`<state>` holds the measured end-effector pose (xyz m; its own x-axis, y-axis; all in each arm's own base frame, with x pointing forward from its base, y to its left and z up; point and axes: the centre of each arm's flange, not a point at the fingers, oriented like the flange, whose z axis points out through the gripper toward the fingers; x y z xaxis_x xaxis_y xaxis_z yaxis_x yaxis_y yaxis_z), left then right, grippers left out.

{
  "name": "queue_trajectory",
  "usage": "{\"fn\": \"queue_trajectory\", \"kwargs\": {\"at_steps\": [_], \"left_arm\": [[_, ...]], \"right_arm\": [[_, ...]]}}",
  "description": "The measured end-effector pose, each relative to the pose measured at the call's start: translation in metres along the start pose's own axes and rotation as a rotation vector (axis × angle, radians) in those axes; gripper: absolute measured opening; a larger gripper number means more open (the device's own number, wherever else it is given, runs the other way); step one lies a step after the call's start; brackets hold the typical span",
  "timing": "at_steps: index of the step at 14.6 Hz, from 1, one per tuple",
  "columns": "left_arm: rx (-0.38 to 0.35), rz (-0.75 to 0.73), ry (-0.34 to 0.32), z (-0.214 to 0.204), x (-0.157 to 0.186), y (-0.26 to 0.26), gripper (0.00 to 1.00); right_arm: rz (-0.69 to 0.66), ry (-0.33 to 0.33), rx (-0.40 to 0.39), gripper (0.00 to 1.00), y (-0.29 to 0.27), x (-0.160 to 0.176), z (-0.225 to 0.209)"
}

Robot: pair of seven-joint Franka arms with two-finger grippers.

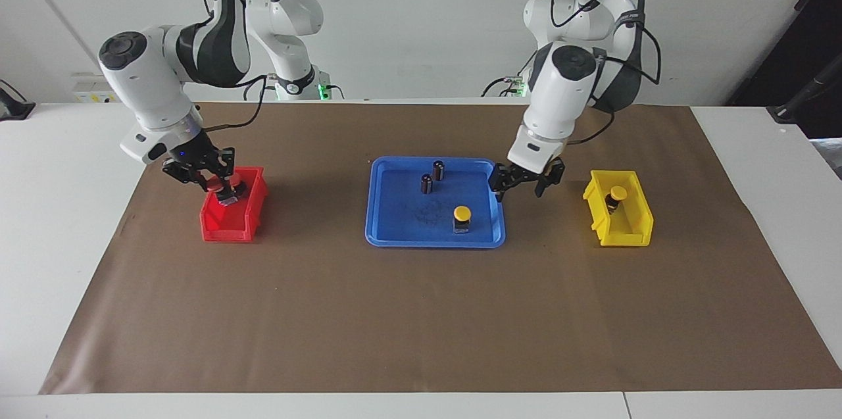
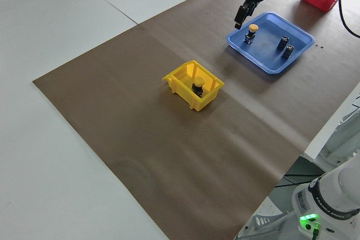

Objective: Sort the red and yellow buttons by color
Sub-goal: 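Carry the red button to the red bin while the left gripper reaches, then drop the red button into the red bin while the left gripper grasps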

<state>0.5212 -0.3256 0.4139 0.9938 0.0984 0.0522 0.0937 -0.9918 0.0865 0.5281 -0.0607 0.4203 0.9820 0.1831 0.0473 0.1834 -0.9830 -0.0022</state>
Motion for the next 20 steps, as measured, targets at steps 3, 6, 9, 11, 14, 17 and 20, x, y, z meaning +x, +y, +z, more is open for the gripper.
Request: {"fn": "queue_trajectory", "kwargs": {"at_steps": [3,6,9,11,14,17,20], "left_arm": [[-0.001,-0.021,-0.02,0.024,-0.013,0.037,0.97],[0.008,-0.026,-0.039,0.05,-0.022,0.052,0.96],[0.01,-0.029,-0.045,0.064,-0.02,0.052,0.88],[0.0,-0.032,-0.033,0.062,-0.018,0.052,0.84],[-0.011,-0.033,-0.019,0.061,-0.016,0.053,0.82],[-0.016,-0.037,-0.013,0.06,-0.014,0.052,0.73],[-0.017,-0.042,-0.01,0.06,-0.012,0.051,0.41]], "right_arm": [[0.003,0.033,-0.011,0.41,0.0,-0.007,0.021],[0.006,0.038,-0.014,0.41,-0.001,-0.014,0.038],[0.008,0.057,-0.021,0.41,0.001,-0.012,0.051],[0.008,0.058,-0.022,0.41,0.002,-0.01,0.059],[0.008,0.07,-0.026,0.41,0.001,-0.012,0.068],[0.008,0.067,-0.025,0.41,0.0,-0.014,0.071],[0.007,0.06,-0.023,0.57,0.0,-0.014,0.07]]}}
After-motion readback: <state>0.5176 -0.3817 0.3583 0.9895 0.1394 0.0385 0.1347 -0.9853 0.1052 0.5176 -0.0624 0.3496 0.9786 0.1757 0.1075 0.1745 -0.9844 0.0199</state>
